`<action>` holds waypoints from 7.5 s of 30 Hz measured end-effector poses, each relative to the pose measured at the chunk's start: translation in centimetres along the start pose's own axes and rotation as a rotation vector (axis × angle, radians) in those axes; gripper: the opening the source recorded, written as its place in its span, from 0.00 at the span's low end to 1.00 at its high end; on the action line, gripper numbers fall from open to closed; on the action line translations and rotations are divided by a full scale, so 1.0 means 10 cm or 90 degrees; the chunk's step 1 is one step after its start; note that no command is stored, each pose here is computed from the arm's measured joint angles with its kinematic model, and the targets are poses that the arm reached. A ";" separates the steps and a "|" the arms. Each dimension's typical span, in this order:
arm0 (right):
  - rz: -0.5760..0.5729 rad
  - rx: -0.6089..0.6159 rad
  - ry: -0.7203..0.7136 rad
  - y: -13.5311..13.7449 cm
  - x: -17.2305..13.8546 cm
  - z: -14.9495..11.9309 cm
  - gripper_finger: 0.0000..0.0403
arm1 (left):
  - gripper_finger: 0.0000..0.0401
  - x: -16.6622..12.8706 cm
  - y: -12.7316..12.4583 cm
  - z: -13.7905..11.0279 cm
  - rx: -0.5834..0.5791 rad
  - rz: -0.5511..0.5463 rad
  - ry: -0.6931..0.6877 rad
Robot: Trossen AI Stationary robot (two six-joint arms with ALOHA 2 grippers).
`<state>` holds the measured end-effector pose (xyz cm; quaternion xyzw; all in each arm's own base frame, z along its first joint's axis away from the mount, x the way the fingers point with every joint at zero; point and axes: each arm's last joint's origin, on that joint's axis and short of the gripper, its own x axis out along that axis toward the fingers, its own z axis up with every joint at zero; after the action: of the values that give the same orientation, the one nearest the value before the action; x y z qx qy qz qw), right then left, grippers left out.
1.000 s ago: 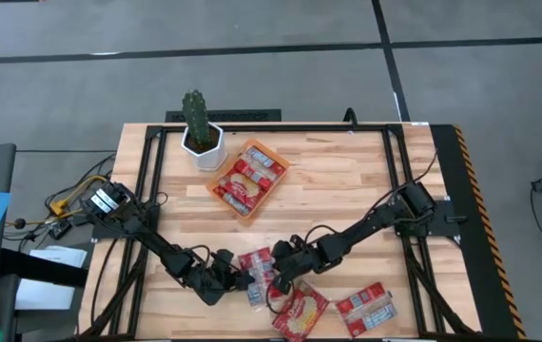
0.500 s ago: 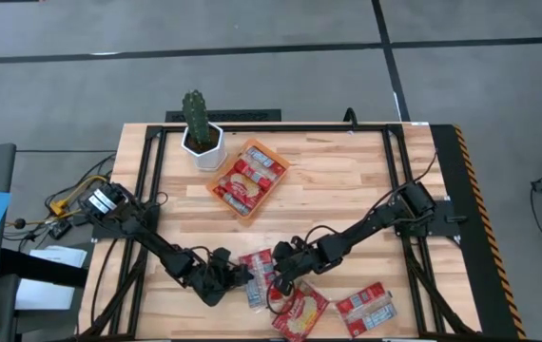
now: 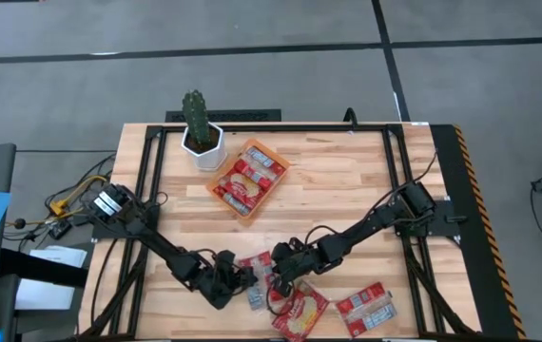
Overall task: Sort popcorn bags into baskets
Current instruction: Put the popcorn bag into the orange bin, then adjust the red popcorn bag, then put the popcorn bag into the orange bin
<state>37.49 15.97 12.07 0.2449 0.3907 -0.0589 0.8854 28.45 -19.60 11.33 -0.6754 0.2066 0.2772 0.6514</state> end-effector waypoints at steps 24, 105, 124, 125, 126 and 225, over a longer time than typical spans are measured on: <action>0.012 -0.004 0.031 0.03 -0.15 0.05 0.08 | 0.03 0.06 -0.05 -0.03 -0.009 -0.063 -0.003; 0.011 -0.009 0.072 0.34 -2.08 -0.32 0.04 | 0.53 -0.82 -0.97 1.05 0.248 -0.048 -0.015; -0.040 0.128 0.298 0.65 -1.42 -1.68 0.05 | 0.54 -0.68 -0.78 0.50 0.237 -0.091 0.038; -0.039 0.121 0.296 0.65 -1.40 -1.66 0.06 | 0.54 -0.69 -0.79 0.50 0.230 -0.097 0.036; -0.035 0.112 0.295 0.64 -1.39 -1.64 0.06 | 0.54 -0.69 -0.79 0.50 0.225 -0.099 0.034; -0.132 -0.146 0.236 0.19 -0.59 -0.76 0.07 | 0.54 -0.68 -0.75 0.54 0.286 -0.069 -0.010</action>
<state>28.93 20.75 12.73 0.1079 0.5734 -0.0585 0.8101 27.47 -14.29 21.44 -0.5214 0.2214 0.1943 0.8008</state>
